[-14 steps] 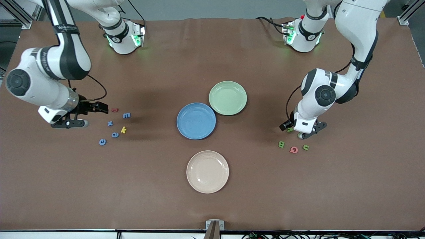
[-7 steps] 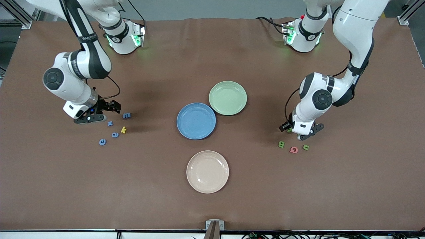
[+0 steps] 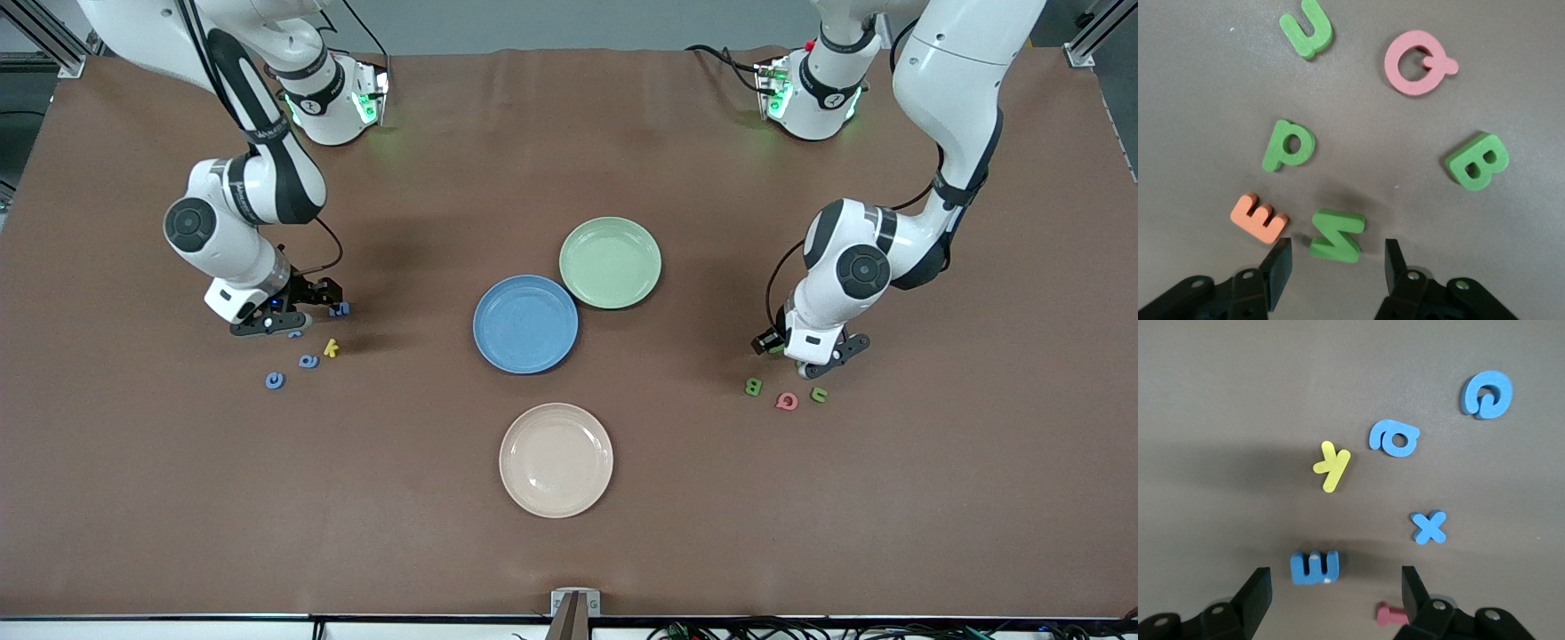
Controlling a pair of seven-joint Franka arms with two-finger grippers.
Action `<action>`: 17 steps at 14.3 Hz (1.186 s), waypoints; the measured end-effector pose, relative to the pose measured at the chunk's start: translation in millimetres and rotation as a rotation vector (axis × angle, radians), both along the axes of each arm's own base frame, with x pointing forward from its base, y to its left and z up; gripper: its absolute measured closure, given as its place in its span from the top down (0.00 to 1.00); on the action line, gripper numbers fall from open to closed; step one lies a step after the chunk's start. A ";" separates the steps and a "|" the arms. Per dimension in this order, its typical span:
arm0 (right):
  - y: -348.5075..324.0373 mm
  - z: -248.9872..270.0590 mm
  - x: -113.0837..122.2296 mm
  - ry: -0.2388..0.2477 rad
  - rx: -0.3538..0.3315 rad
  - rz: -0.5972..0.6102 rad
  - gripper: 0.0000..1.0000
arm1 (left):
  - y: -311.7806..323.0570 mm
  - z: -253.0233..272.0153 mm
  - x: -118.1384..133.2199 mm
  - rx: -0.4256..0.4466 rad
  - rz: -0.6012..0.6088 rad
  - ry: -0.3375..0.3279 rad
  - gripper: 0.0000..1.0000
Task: Sort letters by color into matching plates
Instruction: 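Grasp the green M with the left gripper while the right gripper grasps blue E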
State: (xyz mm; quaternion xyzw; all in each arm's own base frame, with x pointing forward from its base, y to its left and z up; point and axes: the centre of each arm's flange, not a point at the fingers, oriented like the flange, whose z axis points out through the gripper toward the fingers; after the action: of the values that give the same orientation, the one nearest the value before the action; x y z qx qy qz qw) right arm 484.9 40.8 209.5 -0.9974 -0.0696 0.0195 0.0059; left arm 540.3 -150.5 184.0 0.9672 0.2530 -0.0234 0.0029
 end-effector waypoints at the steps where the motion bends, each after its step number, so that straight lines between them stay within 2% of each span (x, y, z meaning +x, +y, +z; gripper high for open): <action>1: -0.2 -8.1 -0.3 0.000 -0.003 0.000 0.88 | 0.8 -1.5 1.5 -0.002 0.002 -0.003 0.64; 7: 8.6 -35.4 -4.8 0.019 -0.006 0.016 0.88 | -0.2 -6.2 8.1 -0.008 0.005 -0.010 0.61; 9: 13.6 -35.1 -4.9 0.018 0.002 0.016 0.88 | -0.4 -8.3 8.6 -0.008 0.005 -0.007 0.56; 11: 15.8 -35.1 -5.1 0.019 0.005 0.016 0.88 | -0.9 -7.1 10.7 -0.010 0.005 -0.012 0.38; 12: 16.4 -35.1 -5.2 0.019 0.006 0.016 0.88 | -0.9 -6.9 11.2 -0.010 0.005 -0.013 0.35; 17: 17.1 -35.8 -5.9 0.023 0.008 0.014 0.85 | -1.6 1.8 14.8 -0.007 0.003 -0.018 0.35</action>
State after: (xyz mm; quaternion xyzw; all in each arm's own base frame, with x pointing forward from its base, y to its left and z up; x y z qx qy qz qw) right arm 479.0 57.9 173.7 -0.9965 -0.0764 0.0309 0.0107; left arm 555.1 -152.1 185.8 0.9670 0.2541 -0.0155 0.0084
